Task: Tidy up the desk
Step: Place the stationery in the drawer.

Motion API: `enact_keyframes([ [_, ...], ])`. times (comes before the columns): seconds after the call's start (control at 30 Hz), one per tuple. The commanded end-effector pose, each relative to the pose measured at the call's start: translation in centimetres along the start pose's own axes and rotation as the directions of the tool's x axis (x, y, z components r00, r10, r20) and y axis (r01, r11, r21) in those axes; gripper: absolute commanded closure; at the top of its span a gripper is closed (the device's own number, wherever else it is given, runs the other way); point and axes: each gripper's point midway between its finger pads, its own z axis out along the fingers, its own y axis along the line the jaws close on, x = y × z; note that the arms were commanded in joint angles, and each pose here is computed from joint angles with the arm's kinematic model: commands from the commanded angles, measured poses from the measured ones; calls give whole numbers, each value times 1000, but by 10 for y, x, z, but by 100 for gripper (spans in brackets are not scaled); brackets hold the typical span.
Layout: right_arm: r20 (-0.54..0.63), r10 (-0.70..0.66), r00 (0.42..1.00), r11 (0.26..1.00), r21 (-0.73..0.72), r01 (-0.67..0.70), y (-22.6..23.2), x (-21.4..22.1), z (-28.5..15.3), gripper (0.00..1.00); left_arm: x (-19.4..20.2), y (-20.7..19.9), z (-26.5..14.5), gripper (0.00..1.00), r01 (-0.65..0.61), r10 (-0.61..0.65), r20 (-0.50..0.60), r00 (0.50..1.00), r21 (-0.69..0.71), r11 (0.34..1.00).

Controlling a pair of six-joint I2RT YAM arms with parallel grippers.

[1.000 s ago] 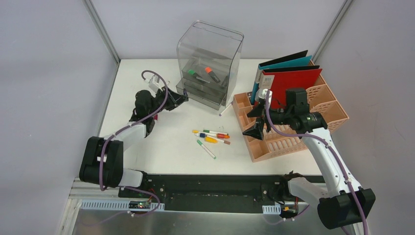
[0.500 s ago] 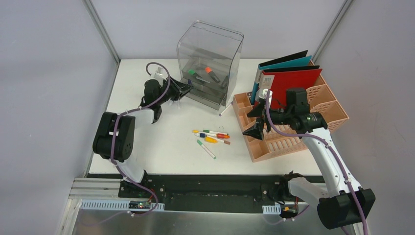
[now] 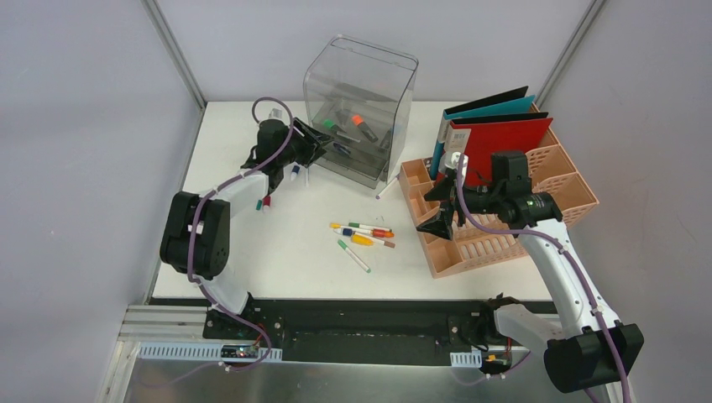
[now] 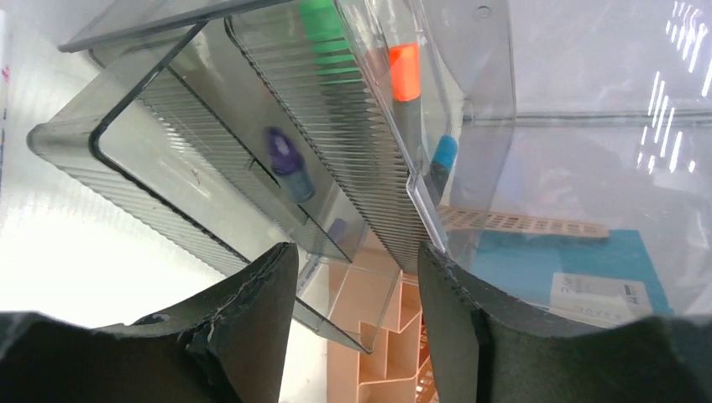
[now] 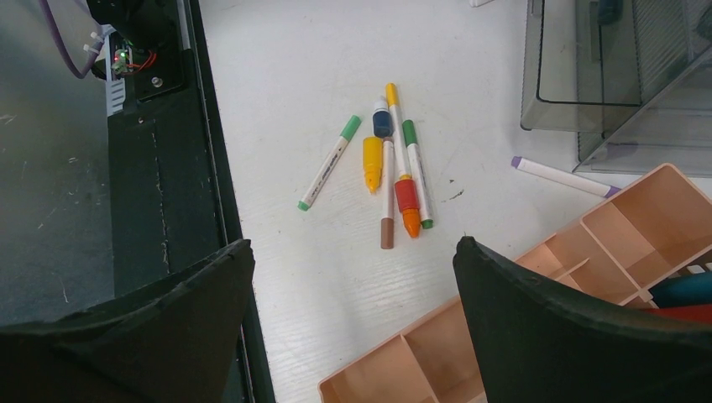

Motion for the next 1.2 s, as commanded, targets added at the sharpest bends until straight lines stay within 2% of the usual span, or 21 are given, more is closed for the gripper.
enact_keyframes([
  [0.0, 37, -47, 998, 999, -9, 47, 3, -8, -3, 8, -17, -39, -23, 45, -124, 118, 75, 990, 76, 989],
  [0.1, 39, -50, 998, 999, -5, 50, 3, -9, -4, 8, -15, -58, -42, 41, -281, 269, 91, 959, 163, 946],
  [0.2, 45, -57, 997, 998, -7, 57, 5, -10, -5, 8, 7, -70, -68, 39, -464, 466, 69, 882, 303, 833],
  [0.23, 47, -59, 997, 998, -7, 60, 6, -11, -5, 8, 13, -69, -77, 38, -501, 512, 65, 857, 341, 795],
  [0.3, 54, -60, 997, 998, -12, 61, 8, -12, -6, 8, 22, -57, -92, 38, -520, 541, 48, 840, 355, 777],
  [0.4, 64, -62, 996, 998, -24, 64, 11, -14, -6, 8, 23, -28, -114, 37, -530, 546, 33, 837, 290, 797],
  [0.5, 68, -66, 996, 997, -22, 67, 11, -16, -7, 8, 18, 6, -133, 30, -527, 531, 19, 847, 166, 834],
  [0.6, 73, -68, 995, 997, -30, 70, 13, -17, -7, 8, 9, 32, -149, 6, -521, 520, 43, 853, 27, 853],
  [0.63, 75, -66, 995, 997, -34, 68, 14, -17, -7, 8, 4, 39, -154, 2, -510, 511, 61, 858, -29, 860],
  [0.7, 77, -66, 995, 997, -45, 70, 16, -17, -6, 8, 0, 57, -165, 1, -484, 496, 71, 866, -134, 865],
  [0.77, 77, -69, 995, 996, -55, 73, 18, -17, -5, 8, 3, 62, -172, 1, -488, 502, 64, 862, -158, 858],
  [0.9, 67, -76, 995, 994, -70, 81, 21, -15, -2, 8, 22, 69, -178, 2, -502, 506, 4, 863, -116, 857],
  [1.07, 44, -85, 995, 991, -97, 89, 24, -10, 5, 8, 44, 84, -183, 7, -466, 457, -99, 884, -114, 877],
  [1.17, 32, -109, 994, 986, -120, 112, 29, -4, 13, 8, 54, 86, -185, 9, -439, 427, -123, 896, -94, 894],
])
